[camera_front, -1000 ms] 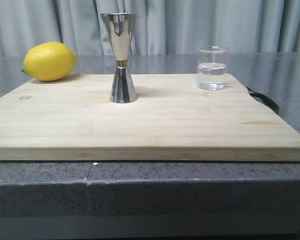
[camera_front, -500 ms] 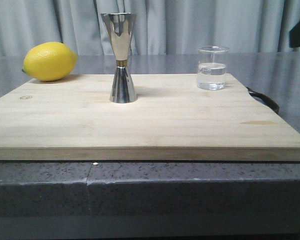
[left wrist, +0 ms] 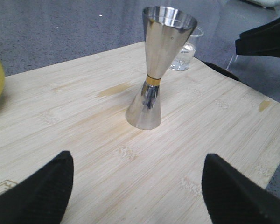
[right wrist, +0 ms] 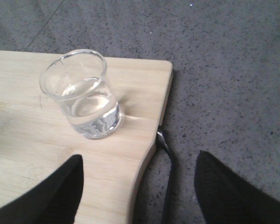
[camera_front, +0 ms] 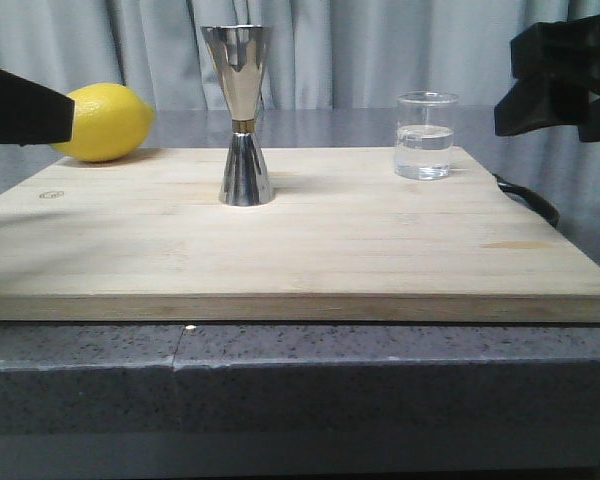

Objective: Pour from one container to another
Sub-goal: 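Move the left gripper to the steel jigger and the right toward the beaker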

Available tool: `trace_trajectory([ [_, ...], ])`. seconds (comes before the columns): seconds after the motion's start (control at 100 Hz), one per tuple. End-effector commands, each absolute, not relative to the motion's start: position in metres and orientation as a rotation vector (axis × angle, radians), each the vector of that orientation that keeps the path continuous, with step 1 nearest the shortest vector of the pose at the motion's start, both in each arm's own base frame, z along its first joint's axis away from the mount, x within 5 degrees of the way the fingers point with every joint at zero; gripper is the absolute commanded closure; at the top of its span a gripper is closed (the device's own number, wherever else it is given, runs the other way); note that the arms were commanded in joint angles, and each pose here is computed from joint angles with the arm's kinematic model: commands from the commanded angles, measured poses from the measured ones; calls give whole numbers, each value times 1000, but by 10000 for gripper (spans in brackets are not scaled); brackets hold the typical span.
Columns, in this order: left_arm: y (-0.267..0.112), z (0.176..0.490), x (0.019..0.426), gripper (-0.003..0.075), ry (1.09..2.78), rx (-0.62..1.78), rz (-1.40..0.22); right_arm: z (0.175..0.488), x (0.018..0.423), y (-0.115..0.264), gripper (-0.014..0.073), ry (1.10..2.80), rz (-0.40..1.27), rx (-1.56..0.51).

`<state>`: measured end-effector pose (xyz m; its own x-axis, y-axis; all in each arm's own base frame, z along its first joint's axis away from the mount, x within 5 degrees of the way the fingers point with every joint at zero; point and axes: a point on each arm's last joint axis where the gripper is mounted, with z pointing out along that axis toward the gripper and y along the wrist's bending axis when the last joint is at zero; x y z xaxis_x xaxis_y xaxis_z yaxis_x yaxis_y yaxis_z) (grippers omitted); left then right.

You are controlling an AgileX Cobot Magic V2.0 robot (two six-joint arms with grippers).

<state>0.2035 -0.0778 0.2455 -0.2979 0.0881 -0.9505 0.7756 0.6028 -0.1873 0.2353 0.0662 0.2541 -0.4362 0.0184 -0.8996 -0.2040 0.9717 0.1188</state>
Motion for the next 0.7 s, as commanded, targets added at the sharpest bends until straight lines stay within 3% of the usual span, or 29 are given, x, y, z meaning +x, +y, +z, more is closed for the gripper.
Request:
trace_trajectory([
  [0.0,-83,263,211,193,1645,700,-864,276,241,68,139,1868,252,-132],
  [0.27,-89,264,236,194,1619,742,-895,278,242,68,139,1848,248,-136],
  [0.69,-127,262,261,206,1566,885,-975,278,242,68,139,1845,247,-137],
])
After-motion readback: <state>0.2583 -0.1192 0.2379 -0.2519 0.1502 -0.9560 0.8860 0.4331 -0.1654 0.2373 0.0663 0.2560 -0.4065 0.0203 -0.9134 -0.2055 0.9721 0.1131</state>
